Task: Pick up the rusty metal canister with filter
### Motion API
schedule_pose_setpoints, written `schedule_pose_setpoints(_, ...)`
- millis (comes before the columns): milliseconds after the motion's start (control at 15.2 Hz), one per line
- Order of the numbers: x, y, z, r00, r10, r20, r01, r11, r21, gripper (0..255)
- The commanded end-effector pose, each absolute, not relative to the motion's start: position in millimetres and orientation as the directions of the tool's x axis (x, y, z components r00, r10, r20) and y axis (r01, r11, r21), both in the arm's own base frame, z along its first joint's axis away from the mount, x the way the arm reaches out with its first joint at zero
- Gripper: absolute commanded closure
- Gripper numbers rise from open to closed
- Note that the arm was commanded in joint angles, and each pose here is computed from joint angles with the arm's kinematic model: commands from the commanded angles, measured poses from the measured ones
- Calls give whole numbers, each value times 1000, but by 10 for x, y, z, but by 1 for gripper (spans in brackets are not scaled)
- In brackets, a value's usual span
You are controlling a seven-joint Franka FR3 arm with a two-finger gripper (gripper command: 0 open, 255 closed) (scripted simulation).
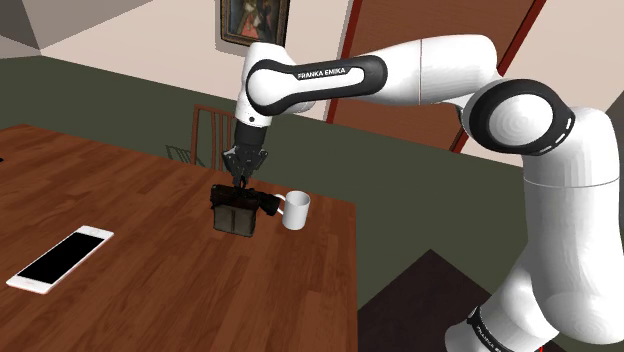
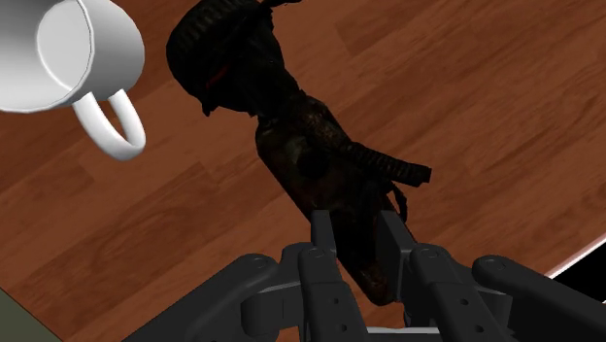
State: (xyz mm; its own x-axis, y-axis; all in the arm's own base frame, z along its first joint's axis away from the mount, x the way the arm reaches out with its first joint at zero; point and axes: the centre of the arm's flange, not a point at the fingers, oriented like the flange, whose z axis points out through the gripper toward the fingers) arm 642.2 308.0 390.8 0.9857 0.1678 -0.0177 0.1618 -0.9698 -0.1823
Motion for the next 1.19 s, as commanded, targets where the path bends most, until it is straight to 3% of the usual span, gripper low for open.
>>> schedule_pose_setpoints(0,6419,3082,3902,986,168,-18,162,-970,-182,255)
schedule_pose_setpoints(1122,6418,3082,4702,986,168,-18,162,-970,-182,255)
